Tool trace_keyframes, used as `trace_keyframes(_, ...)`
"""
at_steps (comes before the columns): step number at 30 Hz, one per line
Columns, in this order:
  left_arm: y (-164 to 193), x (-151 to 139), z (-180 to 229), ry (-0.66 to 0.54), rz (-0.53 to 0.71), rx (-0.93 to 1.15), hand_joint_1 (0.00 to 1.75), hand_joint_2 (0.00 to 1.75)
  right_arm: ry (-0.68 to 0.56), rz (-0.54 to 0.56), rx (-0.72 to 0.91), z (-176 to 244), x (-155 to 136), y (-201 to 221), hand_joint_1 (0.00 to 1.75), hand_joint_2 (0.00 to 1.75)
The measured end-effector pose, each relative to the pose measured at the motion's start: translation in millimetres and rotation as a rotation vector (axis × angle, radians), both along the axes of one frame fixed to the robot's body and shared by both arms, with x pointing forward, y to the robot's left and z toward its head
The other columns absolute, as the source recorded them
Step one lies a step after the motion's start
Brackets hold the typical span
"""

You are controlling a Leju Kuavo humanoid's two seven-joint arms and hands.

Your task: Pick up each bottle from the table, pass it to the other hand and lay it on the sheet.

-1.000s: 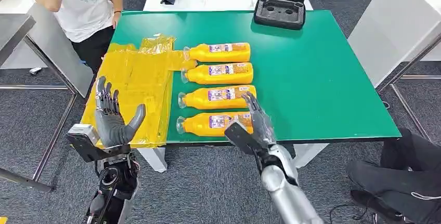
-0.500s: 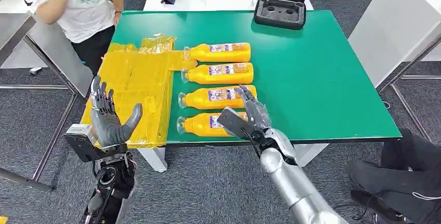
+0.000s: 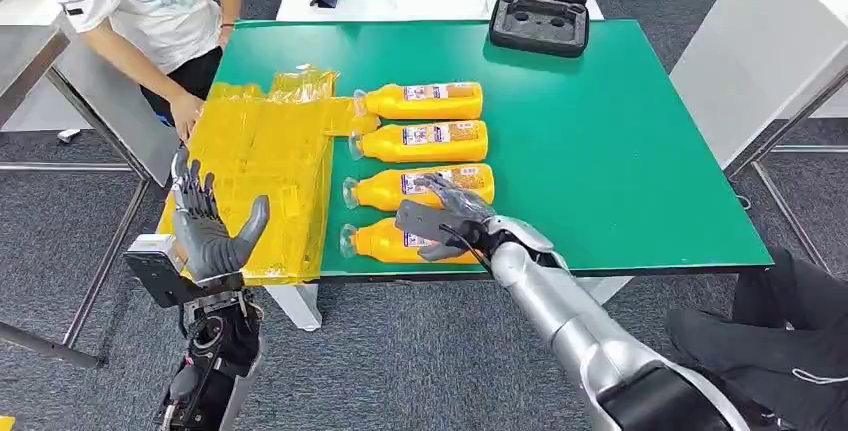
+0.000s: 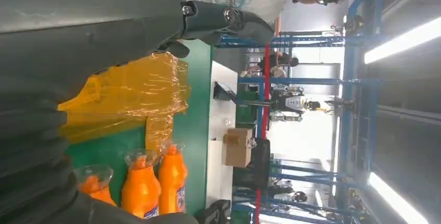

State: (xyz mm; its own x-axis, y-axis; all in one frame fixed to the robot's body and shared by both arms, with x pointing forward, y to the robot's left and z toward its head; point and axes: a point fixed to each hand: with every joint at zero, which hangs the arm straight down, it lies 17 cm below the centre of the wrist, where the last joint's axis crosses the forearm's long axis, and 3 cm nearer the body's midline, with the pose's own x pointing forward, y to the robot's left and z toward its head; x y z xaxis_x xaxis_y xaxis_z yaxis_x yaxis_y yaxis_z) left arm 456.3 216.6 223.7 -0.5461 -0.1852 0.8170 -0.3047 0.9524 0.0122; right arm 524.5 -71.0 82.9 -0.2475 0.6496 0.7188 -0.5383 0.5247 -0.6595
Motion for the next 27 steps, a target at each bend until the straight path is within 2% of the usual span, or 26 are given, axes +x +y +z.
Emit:
trace_keyframes(15,4.7,-0.2,-4.8,0.011,0.016,-0.005,0.00,1.75,0.044,0.059,-0.136,-4.2,9.4,-3.3,0.00,1.75)
trace_keyframes(27,6.9,-4.5,-15.7,0.036,0.020,-0.009,0.00,1.75,0.045,0.088,-0.179,-0.7,13.6,-5.9,0.00,1.75)
